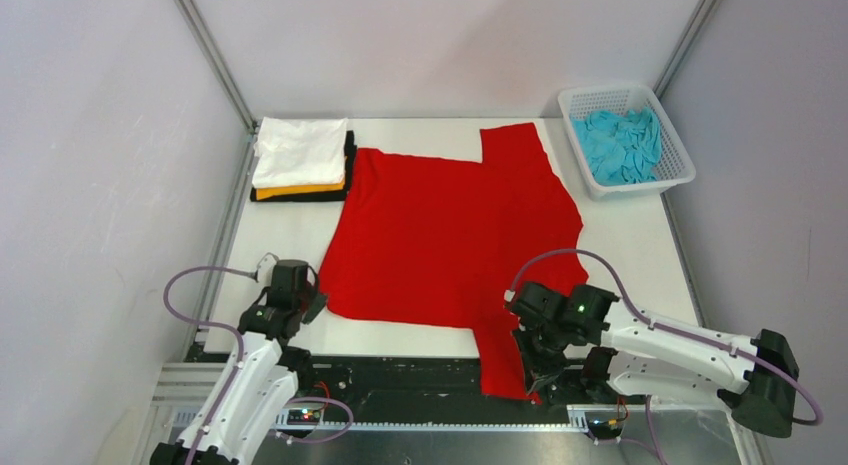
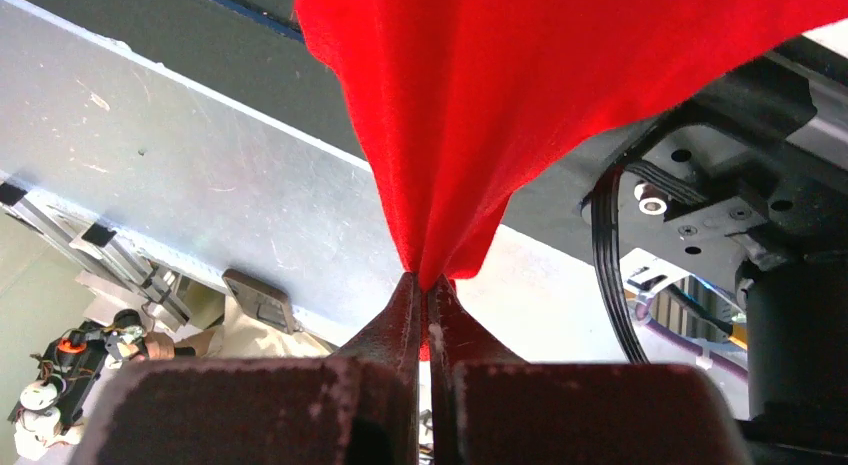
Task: Fold and stack the t-shirts
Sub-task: Grab the side of the flattened tshirt closest away from the robot with both arms, then fold the flattened tshirt in 1/3 of the way
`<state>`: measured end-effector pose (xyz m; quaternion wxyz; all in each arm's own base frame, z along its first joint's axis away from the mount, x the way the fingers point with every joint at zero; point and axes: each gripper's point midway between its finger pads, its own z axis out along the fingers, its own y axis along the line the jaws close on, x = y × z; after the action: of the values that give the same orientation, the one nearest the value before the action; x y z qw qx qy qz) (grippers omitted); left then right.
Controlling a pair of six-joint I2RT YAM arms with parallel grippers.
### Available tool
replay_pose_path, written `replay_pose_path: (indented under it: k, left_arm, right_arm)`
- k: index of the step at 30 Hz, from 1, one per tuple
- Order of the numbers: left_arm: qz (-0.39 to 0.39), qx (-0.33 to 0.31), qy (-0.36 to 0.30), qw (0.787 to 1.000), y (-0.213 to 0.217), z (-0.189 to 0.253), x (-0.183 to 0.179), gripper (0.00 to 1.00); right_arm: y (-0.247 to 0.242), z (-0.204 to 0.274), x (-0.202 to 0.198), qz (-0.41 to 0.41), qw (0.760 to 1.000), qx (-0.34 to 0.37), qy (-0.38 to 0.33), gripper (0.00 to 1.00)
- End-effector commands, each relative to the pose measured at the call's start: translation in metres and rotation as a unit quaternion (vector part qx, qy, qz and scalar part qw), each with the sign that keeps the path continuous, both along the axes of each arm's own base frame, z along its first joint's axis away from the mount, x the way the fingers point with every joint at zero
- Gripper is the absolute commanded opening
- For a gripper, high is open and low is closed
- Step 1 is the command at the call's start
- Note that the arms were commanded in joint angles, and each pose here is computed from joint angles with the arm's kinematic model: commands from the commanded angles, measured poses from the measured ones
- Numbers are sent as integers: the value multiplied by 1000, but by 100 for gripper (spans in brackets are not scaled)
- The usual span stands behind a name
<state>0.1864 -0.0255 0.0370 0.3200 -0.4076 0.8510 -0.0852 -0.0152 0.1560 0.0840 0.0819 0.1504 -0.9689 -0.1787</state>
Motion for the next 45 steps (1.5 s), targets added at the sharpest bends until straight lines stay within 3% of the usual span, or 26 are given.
replay_pose_path:
  k: [1, 6, 11, 18, 29, 37, 45]
  left_arm:
    - [3, -1, 14, 1000, -1, -5, -8, 0]
    - [-6, 2, 12, 1000, -4, 3, -3, 0]
    - [-7, 10, 5, 1000, -5, 17, 11, 0]
    - [-41, -16, -14, 999, -27, 33, 53, 0]
    - [-7, 26, -9, 1000, -14, 56, 112, 0]
    - [18, 49, -1, 999, -1, 58, 133, 0]
    - [18, 57, 20, 998, 2, 49, 145, 0]
  right_arm:
    - [-6, 12, -5, -5, 1000, -8, 7, 0]
    - [-6, 12, 17, -24, 999, -19, -32, 0]
    - [-8, 22, 65, -76, 991, -21, -105, 0]
    - [-8, 52, 150, -170, 964, 0, -207, 0]
    - [-18, 80, 236, -277, 916, 38, -286, 0]
    - [-26, 91, 277, -284, 903, 55, -318, 0]
    - [-35, 94, 313, -211, 907, 33, -364, 0]
